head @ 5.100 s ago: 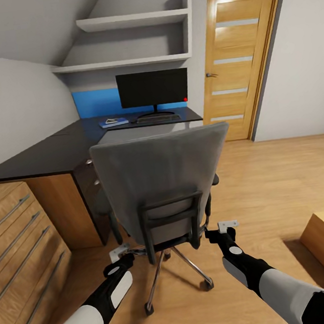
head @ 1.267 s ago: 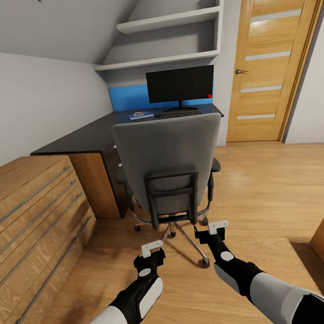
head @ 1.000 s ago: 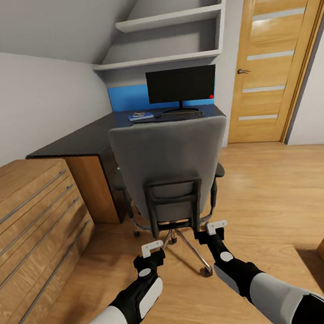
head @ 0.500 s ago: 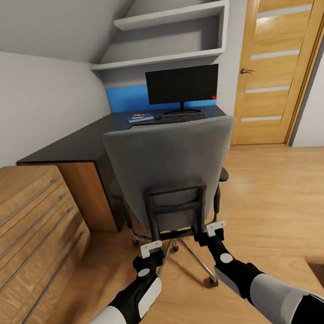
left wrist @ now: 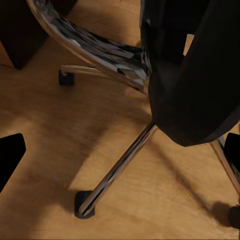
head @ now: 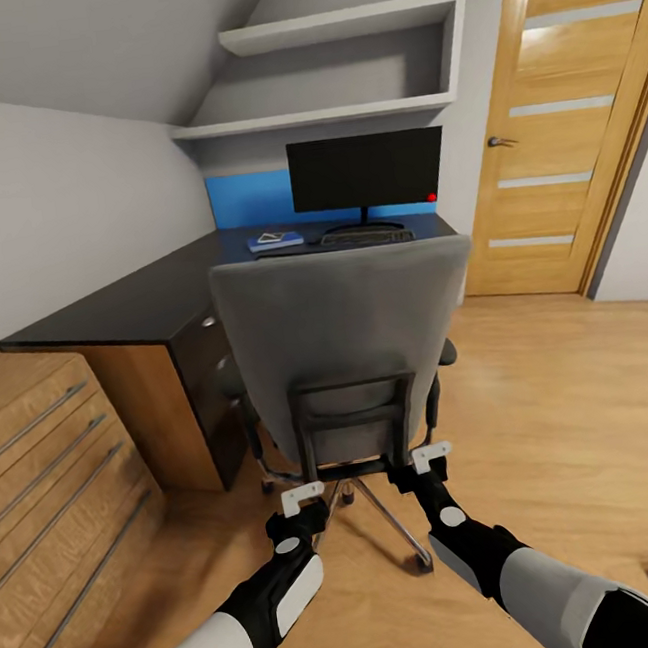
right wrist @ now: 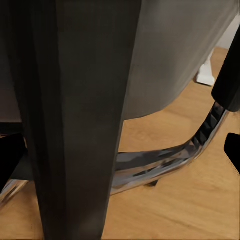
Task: In the bedroom, organize the workspace by keeping the computer under the desk, ensuring the monitor is on the desk, placing the keyboard on the desk next to the monitor, placing the mouse on the desk next to the keyboard, moving the folder from the swivel chair onto the desk next to the mouse, stacking the notebook on top of the folder with the pen on top of the notebook, and positioning the swivel chair next to the desk.
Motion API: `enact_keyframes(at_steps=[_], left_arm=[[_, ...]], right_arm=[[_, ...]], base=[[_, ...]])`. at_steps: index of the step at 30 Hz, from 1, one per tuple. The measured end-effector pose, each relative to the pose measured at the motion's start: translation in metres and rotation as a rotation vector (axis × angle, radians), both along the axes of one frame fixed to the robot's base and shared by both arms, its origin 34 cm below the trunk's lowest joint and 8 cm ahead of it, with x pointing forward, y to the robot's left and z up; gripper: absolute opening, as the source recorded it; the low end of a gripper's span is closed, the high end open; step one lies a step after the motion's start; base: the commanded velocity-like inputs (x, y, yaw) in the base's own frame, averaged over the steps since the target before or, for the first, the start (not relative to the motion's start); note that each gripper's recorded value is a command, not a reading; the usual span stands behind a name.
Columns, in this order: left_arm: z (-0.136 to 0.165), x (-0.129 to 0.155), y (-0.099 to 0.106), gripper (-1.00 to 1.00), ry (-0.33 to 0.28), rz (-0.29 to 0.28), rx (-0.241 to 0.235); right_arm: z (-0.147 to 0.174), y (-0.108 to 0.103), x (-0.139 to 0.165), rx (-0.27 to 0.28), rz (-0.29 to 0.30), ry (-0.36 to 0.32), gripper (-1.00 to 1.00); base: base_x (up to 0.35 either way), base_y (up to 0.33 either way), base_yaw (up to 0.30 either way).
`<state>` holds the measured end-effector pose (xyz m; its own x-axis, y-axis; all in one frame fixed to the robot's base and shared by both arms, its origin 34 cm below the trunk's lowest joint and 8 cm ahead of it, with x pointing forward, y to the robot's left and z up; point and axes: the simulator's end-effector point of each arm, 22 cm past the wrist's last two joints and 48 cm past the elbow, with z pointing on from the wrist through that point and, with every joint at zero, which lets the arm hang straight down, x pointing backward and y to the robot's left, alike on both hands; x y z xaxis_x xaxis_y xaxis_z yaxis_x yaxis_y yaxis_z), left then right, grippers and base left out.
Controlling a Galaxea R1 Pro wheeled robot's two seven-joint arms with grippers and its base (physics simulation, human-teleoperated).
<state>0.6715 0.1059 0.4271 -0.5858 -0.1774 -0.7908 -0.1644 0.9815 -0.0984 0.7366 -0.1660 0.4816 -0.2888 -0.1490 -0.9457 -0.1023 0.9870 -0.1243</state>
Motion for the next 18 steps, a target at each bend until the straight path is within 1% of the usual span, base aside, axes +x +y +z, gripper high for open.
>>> enact_keyframes(at_steps=[8,18], left_arm=[[0.0007,-0.0003,-0.0013,1.0,0.0,-0.001,-0.006],[0.0008,0.0004,0.0015,1.0,-0.002,-0.002,-0.003]], right_arm=[[0.0016,0.0039,-0.0002,-0.009,0.017,-0.003,1.0],[0.0019,0.0063,-0.0006,-0.007,0.018,-0.002,1.0]], base=[[0.322,-0.139,-0.074],[0.322,-0.14,-0.009]])
